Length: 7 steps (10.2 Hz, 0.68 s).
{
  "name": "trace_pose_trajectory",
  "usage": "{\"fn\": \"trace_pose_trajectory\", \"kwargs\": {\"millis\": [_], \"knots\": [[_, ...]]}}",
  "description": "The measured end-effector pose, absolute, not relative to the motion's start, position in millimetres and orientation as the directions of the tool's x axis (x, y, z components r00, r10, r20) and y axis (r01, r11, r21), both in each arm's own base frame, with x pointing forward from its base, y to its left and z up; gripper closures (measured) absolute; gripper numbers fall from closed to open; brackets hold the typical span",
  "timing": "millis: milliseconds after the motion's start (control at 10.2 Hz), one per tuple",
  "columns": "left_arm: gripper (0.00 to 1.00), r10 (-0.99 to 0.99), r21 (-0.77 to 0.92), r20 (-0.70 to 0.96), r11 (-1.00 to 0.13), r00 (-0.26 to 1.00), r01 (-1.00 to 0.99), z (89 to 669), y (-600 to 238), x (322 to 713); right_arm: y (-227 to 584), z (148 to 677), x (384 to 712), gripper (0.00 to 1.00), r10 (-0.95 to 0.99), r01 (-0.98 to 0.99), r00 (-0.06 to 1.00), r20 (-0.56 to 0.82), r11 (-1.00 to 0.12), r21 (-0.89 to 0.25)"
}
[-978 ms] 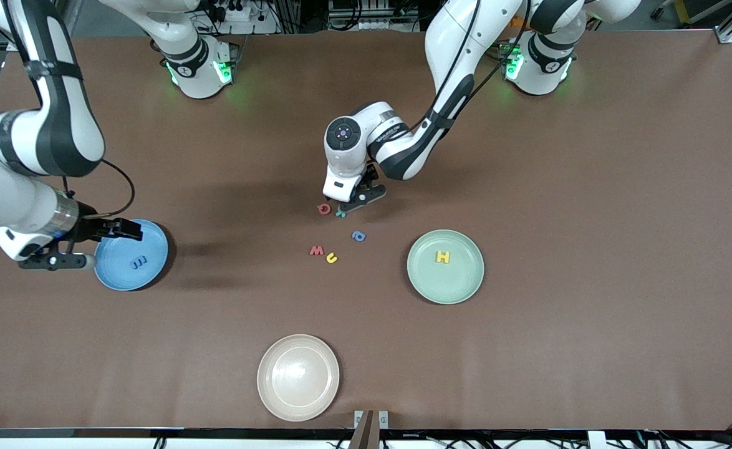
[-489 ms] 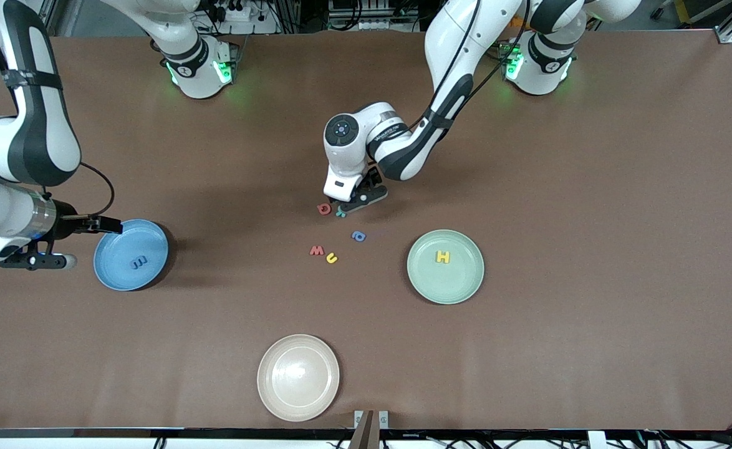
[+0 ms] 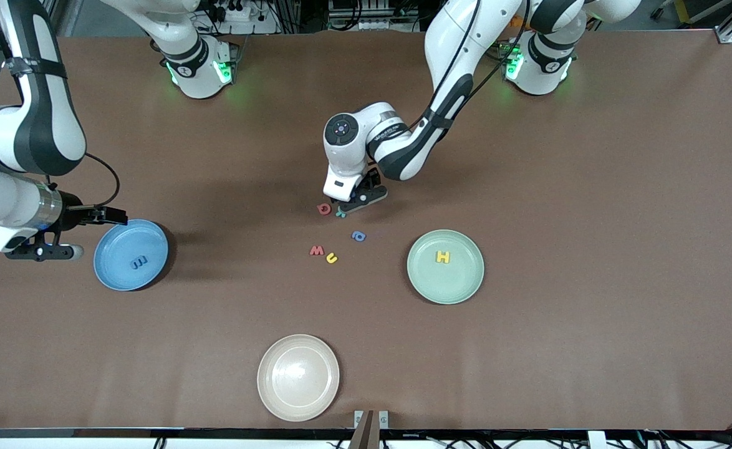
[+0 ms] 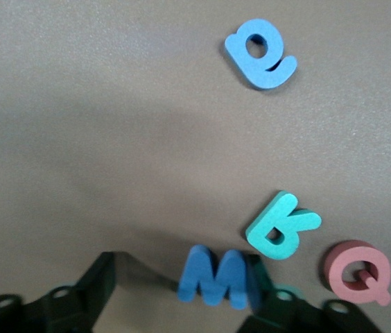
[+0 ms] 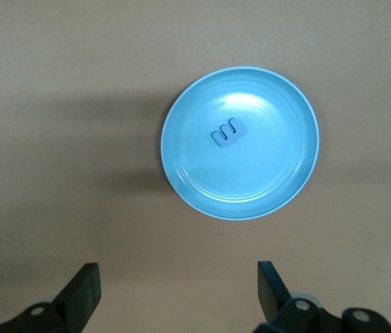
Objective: Sort upper and lower case letters into plates
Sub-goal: 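Release the m in the blue plate while the left gripper grasps the M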
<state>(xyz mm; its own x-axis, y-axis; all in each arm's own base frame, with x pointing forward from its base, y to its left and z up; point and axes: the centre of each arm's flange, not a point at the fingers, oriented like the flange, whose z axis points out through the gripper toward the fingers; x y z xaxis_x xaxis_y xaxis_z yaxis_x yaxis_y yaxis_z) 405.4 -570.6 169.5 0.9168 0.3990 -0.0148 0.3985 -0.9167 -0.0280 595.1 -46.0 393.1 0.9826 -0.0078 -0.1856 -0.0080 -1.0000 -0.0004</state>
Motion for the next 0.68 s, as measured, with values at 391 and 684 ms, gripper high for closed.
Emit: {"fn": "trace_pose_trajectory", "kwargs": {"millis": [391, 684], "knots": [[0.5, 0.398, -0.011, -0.012, -0.917, 0.917, 0.398, 173, -573, 407, 42, 382, 601, 0.0, 0.129, 0.13, 0.979, -0.159, -0.991, -0.002], [0.61, 0.399, -0.009, -0.011, -0.917, 0.917, 0.398, 173, -574, 407, 50, 363, 605, 0.0, 0.148, 0.149, 0.977, -0.153, -0.989, -0.005]]}}
